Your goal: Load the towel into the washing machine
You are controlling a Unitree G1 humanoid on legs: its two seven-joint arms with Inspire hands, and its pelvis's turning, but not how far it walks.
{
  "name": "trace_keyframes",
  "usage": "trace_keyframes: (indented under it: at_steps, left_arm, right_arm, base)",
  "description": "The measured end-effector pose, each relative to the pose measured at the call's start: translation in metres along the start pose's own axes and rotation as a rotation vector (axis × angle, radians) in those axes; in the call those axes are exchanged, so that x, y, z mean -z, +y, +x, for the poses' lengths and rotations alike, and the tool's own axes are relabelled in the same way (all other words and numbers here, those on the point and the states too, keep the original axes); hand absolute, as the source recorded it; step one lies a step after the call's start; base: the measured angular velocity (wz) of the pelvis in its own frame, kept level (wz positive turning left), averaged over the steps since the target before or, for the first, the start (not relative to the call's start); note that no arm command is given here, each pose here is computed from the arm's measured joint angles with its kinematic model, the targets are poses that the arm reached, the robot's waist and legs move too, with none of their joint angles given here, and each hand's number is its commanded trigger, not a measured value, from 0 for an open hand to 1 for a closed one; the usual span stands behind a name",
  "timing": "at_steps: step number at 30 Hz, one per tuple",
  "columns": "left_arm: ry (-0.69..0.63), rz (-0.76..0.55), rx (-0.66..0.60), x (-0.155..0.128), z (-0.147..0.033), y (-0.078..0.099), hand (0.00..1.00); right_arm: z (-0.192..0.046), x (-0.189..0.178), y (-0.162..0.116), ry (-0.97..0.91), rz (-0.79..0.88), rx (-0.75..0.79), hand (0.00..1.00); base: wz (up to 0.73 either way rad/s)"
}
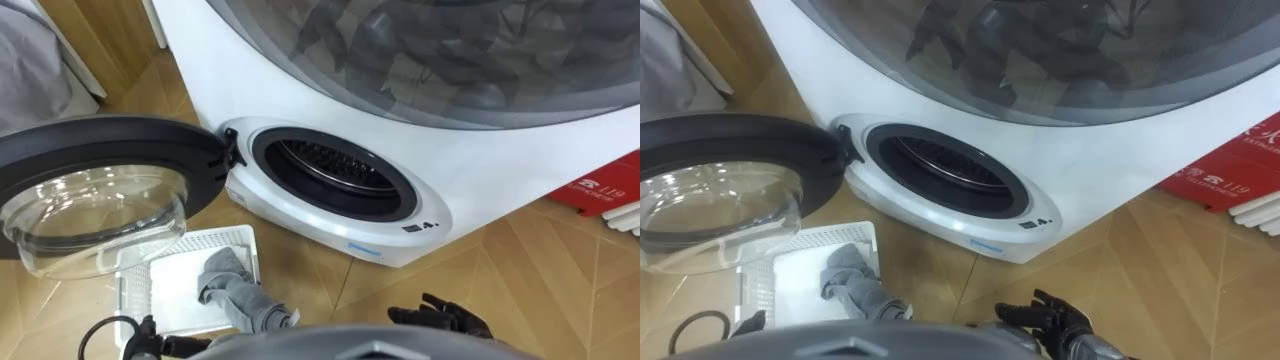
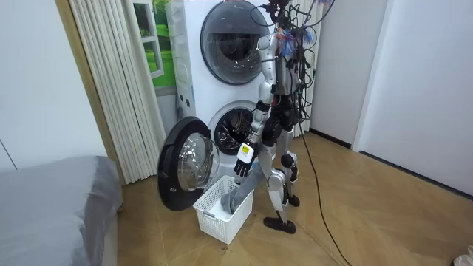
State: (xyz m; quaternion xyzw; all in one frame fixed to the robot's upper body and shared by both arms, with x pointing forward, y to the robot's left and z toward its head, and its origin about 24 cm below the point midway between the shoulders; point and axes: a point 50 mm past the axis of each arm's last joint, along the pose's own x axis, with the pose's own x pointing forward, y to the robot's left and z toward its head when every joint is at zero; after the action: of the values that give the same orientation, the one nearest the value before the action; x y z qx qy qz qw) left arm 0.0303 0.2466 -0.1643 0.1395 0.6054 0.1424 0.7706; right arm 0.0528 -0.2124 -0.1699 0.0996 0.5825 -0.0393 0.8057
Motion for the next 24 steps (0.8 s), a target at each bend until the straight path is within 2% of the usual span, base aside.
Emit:
trace_keyframes:
  at_steps: [8,13,16,19,24]
  left_arm:
    - [0.008,0.007,0.000,0.001,0.000,0.000,0.00]
    - [-0.018,0.103,-0.004,-0.003,0.000,0.001,0.00]
    - [-0.042,0.120,-0.001,-0.011,0.002,-0.001,0.00]
    - [-0.087,0.205,0.007,-0.024,0.002,-0.005,0.00]
    - [-0.216,0.371,0.031,-0.066,0.003,-0.018,0.00]
  right_arm:
    - [0.000,0.000,0.000,0.002,-0.003,-0.002,0.00]
    - [0.001,-0.002,0.001,-0.004,-0.007,-0.003,0.00]
    - [0.002,-0.010,0.001,-0.013,-0.024,-0.004,0.00]
    - [0.004,-0.017,0.001,-0.005,-0.065,-0.003,0.00]
    - [0.010,-0.049,0.012,-0.041,-0.189,-0.020,0.00]
  base:
    - [0.00]
    - [0.07]
    - [0.10]
    - [0.10]
    - [0.14]
